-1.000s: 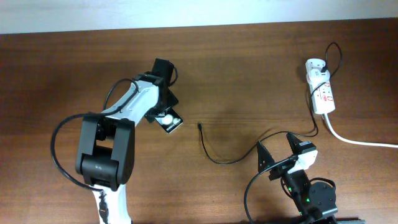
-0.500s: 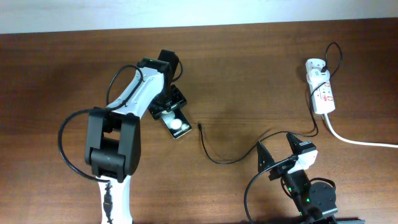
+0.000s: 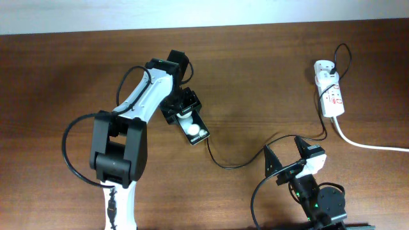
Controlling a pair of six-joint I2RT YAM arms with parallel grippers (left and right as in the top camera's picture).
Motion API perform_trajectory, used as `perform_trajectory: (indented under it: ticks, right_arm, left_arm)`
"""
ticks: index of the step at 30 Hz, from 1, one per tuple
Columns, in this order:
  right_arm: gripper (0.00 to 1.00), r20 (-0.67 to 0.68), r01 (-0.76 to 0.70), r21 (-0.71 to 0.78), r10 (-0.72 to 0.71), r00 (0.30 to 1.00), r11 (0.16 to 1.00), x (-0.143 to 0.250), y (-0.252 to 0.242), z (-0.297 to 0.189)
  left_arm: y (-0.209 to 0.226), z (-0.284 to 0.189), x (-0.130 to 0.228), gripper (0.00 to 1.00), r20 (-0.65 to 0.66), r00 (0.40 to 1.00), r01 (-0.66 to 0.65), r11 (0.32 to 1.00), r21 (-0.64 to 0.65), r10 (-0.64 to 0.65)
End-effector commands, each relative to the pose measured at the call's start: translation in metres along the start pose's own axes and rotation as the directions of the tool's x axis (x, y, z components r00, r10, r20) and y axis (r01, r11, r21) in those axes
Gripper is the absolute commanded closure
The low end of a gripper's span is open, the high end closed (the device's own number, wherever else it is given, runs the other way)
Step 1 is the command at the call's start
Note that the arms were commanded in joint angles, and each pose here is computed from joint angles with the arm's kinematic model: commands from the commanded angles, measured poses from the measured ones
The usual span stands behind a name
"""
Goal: Plug charger to phone and switch on socket
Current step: 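Carry the phone rightward toward the cable end with the left gripper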
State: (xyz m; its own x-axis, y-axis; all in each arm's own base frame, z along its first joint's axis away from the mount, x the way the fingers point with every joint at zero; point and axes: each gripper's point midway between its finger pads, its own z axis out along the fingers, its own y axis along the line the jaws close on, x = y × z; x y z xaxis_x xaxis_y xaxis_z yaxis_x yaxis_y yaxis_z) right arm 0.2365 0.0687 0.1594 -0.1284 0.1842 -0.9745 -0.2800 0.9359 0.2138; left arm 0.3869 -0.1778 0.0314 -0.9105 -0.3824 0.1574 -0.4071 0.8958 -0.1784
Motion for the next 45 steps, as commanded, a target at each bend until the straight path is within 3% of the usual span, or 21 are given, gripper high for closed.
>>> perform_trajectory:
  ticks: [1,5,11,12,13,15,23,27,29,45]
  right_arm:
    - [0.01,-0.004,-0.007,-0.003,0.007,1.000,1.000,0.002,0.001,0.000]
    - [0.01,-0.004,-0.008,-0.003,0.008,1.000,1.000,0.002,0.001,0.000]
    - [0.01,-0.004,-0.007,-0.003,0.007,1.000,1.000,0.002,0.001,0.000]
    - [0.01,-0.004,-0.008,-0.003,0.008,1.000,1.000,0.002,0.001,0.000]
    - [0.01,-0.004,-0.007,-0.003,0.007,1.000,1.000,0.002,0.001,0.000]
    - [0.01,-0.004,-0.007,-0.003,0.007,1.000,1.000,0.002,0.001,0.000]
    - [0.01,-0.004,-0.008,-0.003,0.008,1.000,1.000,0.002,0.001,0.000]
    - [0.01,-0.004,-0.007,-0.003,0.007,1.000,1.000,0.002,0.001,0.000]
    - [0.01,-0.004,-0.008,-0.003,0.008,1.000,1.000,0.002,0.001,0.000]
    - [0.01,-0.004,-0.007,-0.003,0.007,1.000,1.000,0.002,0.001,0.000]
  left_arm:
    - [0.003,-0.004,-0.010,1.00,0.051,0.998,-0.022,0.999,-0.040,0.024]
    - [0.018,-0.005,-0.023,1.00,0.198,0.976,-0.046,0.974,-0.223,0.091]
    - [0.022,0.023,-0.026,1.00,0.246,0.961,-0.063,0.968,-0.242,0.124]
    - [0.024,0.027,-0.025,0.96,0.242,0.962,-0.062,0.967,-0.246,0.124]
    - [0.025,0.027,-0.025,0.41,0.241,0.963,-0.063,0.967,-0.247,0.124]
    - [0.024,0.027,-0.025,0.01,0.242,0.962,-0.063,0.968,-0.244,0.124]
    - [0.006,-0.011,-0.022,0.01,0.292,0.947,-0.088,0.983,-0.162,0.133]
    - [-0.022,-0.021,-0.013,0.01,0.285,0.898,-0.317,0.942,-0.107,0.335]
    - [-0.030,-0.015,-0.005,0.01,0.282,0.886,-0.351,0.930,-0.109,0.368]
    - [-0.002,0.063,-0.010,0.01,0.220,0.930,-0.257,0.949,-0.181,0.294]
